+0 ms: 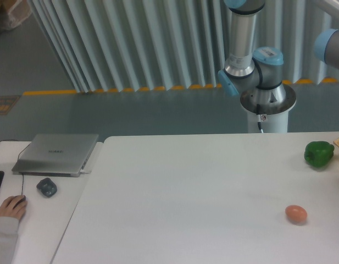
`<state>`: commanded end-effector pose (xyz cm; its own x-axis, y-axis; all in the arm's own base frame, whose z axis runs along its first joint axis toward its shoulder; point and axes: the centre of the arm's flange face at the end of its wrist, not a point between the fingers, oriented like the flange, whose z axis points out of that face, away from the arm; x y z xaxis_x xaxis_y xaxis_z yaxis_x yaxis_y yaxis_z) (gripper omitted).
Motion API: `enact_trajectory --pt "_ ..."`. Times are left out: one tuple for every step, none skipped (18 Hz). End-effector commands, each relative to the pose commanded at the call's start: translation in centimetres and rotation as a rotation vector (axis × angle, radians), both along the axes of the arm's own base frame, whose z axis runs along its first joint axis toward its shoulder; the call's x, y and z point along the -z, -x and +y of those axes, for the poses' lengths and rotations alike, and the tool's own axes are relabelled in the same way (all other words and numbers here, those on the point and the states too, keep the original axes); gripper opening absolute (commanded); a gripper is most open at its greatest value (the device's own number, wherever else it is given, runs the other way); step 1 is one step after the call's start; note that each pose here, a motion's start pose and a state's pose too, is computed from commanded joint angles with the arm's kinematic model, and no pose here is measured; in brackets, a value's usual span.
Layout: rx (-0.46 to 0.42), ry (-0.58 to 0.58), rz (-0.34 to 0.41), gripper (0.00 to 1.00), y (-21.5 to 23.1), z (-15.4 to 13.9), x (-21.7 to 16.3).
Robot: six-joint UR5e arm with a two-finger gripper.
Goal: Place the triangular bread in the basket
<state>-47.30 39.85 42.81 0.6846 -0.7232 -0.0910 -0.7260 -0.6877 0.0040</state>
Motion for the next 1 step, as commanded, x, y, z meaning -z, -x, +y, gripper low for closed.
enact_trajectory --pt "0.000 0.001 0.001 1.00 0.01 -0.01 0.00"
